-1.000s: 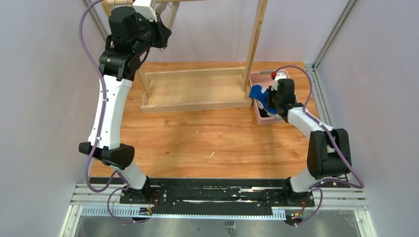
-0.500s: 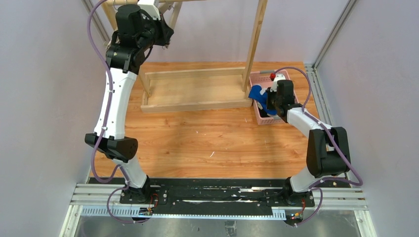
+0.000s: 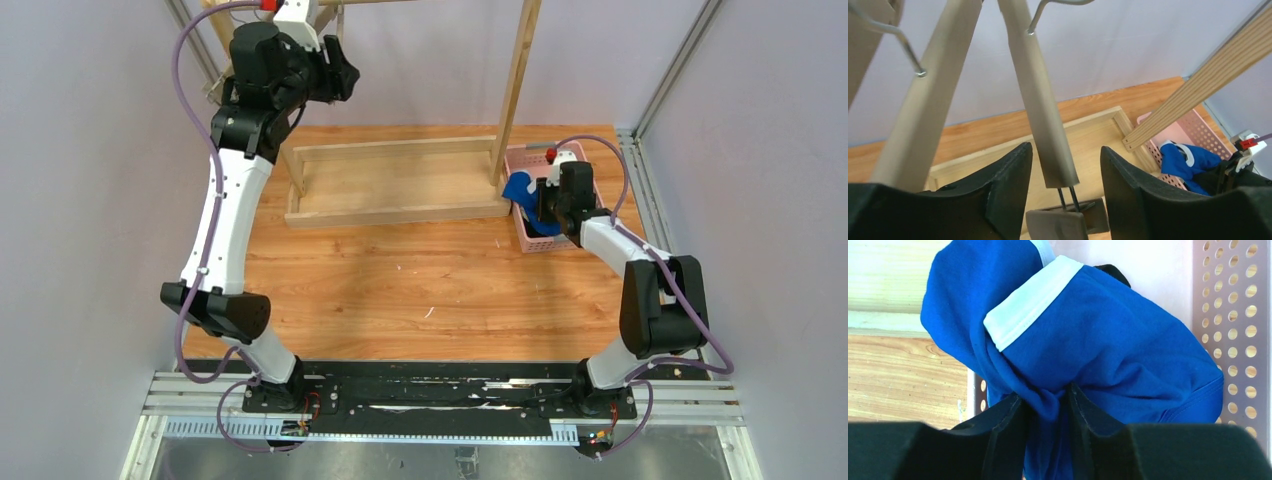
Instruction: Remove the underwear clipped to the hanger
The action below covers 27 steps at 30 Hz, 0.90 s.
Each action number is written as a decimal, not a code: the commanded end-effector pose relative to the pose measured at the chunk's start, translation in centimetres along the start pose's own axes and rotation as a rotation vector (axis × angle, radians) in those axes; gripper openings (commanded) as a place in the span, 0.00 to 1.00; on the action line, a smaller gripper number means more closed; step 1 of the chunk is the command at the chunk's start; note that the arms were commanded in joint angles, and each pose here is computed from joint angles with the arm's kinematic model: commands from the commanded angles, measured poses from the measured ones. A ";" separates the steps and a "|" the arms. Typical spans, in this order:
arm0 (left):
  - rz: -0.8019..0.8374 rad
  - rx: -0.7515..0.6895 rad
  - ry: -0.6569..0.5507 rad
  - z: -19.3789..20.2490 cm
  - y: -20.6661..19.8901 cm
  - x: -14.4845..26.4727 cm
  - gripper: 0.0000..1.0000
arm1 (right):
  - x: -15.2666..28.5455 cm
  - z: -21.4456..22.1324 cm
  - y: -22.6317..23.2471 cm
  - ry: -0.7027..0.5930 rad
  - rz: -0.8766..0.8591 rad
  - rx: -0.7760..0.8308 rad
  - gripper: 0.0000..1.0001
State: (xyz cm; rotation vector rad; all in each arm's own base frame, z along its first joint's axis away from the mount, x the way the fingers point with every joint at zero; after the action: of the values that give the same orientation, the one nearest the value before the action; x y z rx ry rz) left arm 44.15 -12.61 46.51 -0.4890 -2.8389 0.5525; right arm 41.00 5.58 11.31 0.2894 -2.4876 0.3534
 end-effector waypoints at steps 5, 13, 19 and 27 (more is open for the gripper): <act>0.059 -0.047 -0.065 -2.2 -2.0 5.0 0.69 | 1.6 -3.4 -3.4 -0.025 0.135 0.042 0.46; 0.088 -0.039 -0.055 -0.9 -2.5 8.0 0.80 | 6.4 -7.4 -7.0 -0.123 0.297 0.039 0.52; 0.119 -0.042 -0.058 0.9 -2.8 11.2 0.89 | 11.4 -8.7 -8.4 -0.211 0.408 -0.009 0.58; 0.192 -0.033 -0.043 4.9 -3.3 16.3 0.98 | 18.5 -8.5 -9.2 -0.303 0.520 -0.088 0.73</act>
State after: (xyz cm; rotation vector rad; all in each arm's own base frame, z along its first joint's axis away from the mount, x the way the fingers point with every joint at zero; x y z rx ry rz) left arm 28.95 -10.66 45.87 -0.6613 -2.8726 0.5338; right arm 35.89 -1.04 30.83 -0.2469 -2.8776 0.4715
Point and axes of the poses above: each gripper's point midway between its finger pads, its own x axis back along the fingers, its own y axis along the line the jaws close on, z = x × y, the point moved 2 cm from there along x, back along the fingers, and after that the axes turned 15 degrees about x, right-handed, at the moved point
